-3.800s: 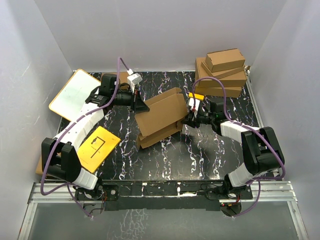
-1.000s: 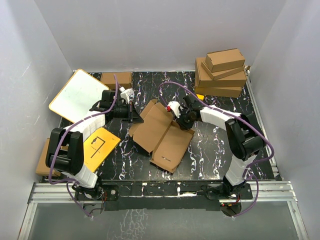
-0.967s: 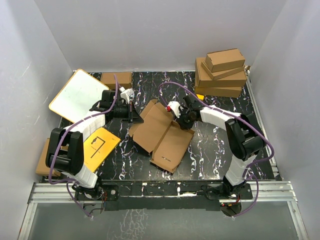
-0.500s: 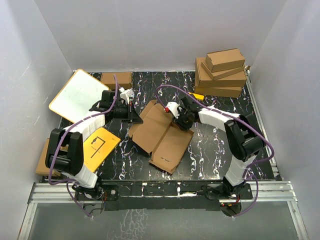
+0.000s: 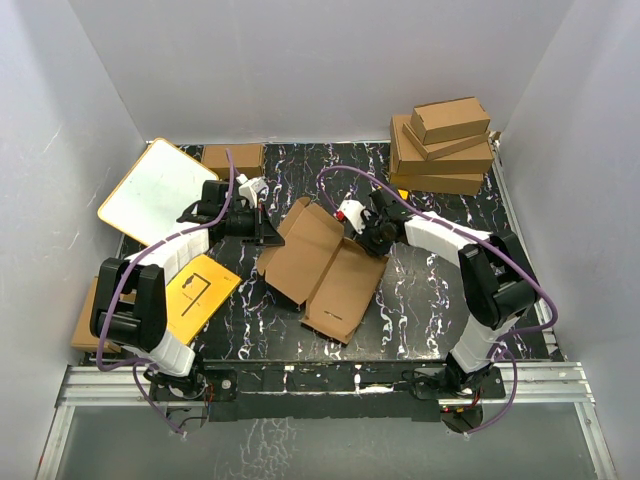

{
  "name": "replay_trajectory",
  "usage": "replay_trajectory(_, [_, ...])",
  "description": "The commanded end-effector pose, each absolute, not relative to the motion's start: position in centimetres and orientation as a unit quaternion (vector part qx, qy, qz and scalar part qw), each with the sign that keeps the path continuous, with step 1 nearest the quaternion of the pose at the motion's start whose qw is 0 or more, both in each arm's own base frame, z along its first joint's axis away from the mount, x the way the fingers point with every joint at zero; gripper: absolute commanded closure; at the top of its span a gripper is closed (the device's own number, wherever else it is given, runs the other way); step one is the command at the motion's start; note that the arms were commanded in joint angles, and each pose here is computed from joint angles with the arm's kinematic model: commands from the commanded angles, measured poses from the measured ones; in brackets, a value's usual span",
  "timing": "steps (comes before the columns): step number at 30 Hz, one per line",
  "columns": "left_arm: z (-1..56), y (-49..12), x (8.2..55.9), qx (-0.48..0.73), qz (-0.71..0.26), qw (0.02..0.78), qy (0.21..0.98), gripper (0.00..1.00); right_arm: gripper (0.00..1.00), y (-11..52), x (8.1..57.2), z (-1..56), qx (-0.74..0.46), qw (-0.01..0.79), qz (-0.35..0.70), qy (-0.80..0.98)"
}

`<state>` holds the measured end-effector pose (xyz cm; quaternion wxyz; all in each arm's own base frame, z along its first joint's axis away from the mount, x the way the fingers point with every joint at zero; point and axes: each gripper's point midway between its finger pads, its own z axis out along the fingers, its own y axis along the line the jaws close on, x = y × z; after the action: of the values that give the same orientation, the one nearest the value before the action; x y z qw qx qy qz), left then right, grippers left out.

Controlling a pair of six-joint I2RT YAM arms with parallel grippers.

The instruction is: Fold the paper box

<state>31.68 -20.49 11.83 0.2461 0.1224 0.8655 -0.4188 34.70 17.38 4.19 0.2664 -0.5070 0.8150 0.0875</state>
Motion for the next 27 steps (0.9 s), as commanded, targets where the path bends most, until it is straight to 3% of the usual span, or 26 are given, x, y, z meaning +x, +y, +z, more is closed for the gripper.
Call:
replay_trajectory(1, [14.2, -20.5, 32.1, 0.137, -0.423, 0.27, 0.854, 1.0, 0.81, 16.8, 35.3, 4.5, -0.505, 0.282, 0.066, 0.813])
replay_trajectory(4, [14.5, -20.6, 32.2, 0.136, -0.426, 0.273, 0.852, 1.0, 0.9, 16.3, 35.8, 4.0, -0.501, 0.281, 0.037, 0.817])
replay_trajectory(8, [14.8, -20.7, 32.5, 0.137, -0.428, 0.276, 0.849, 1.0, 0.92, 16.7, 35.5, 3.7, -0.504, 0.278, 0.042, 0.817])
replay_trajectory(10, [14.8, -20.7, 32.5, 0.138, -0.429, 0.275, 0.849, 1.0, 0.89, 17.1, 35.3, 3.9, -0.505, 0.277, 0.055, 0.815])
replay_trajectory(16, [14.7, -20.8, 32.4, 0.139, -0.433, 0.268, 0.849, 1.0, 0.66, 18.3, 35.2, 5.5, -0.504, 0.297, 0.086, 0.807])
replay_trajectory(27, [14.7, -21.1, 32.4, 0.14, -0.442, 0.256, 0.848, 1.0, 0.63, 20.0, 36.6, 7.2, -0.467, 0.361, 0.11, 0.8])
